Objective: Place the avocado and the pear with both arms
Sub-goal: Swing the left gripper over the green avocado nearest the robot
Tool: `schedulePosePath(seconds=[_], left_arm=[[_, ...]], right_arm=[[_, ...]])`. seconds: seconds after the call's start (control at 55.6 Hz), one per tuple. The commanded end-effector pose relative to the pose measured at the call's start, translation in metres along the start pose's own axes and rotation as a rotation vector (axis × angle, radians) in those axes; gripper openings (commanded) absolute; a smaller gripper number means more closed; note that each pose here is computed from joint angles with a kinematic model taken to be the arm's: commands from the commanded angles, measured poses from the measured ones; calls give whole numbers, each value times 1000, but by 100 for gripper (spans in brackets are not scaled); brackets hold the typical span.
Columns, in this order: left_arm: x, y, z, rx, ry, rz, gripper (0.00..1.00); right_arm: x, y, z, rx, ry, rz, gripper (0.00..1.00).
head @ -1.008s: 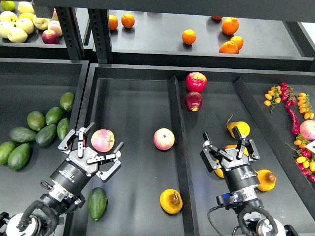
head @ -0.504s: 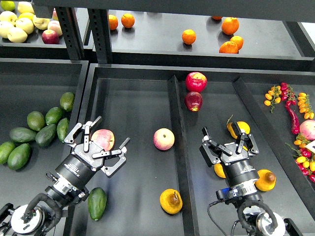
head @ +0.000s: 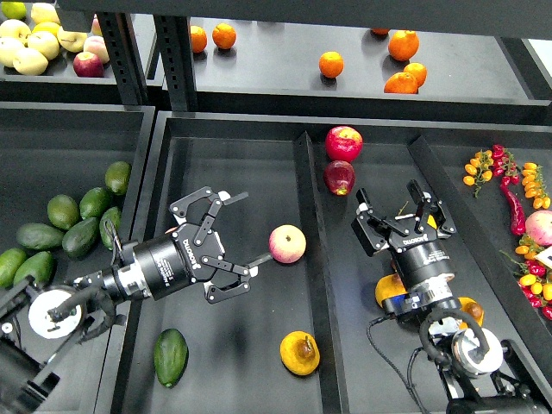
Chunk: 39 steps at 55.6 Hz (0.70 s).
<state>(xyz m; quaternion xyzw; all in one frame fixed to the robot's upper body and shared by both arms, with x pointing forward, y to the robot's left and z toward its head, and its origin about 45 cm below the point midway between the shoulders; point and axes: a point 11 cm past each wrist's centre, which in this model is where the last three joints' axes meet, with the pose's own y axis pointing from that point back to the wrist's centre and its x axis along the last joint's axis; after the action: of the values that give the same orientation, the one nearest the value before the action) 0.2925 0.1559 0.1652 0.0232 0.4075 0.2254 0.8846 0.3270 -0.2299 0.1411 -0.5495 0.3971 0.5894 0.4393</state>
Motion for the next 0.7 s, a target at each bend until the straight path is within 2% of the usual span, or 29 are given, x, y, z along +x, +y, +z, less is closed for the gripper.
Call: schedulePosePath(seconds=[0.0,0.162,0.324,0.378,0.54,0.684], left_arm=[[5,8,17,170,-169,45,99],[2,9,29,324,-314,65,99],[-3,12,54,417,-452,94,99],[-8,7,58,504,-529,95,99],[-2,5,41,702,-620,113,99],[9,8,5,909,-666,111,99]], right_arm=[[-11,-18,-11,18,-2,32,100],[-18,-36,-23,37,-6,71,100],[-25,-50,-23,27,5,62,100],[-27,-53,-20,14,10,61,100],[-27,-56,-20,12,12,63,100],[-25,-58,-22,15,12,71,100]])
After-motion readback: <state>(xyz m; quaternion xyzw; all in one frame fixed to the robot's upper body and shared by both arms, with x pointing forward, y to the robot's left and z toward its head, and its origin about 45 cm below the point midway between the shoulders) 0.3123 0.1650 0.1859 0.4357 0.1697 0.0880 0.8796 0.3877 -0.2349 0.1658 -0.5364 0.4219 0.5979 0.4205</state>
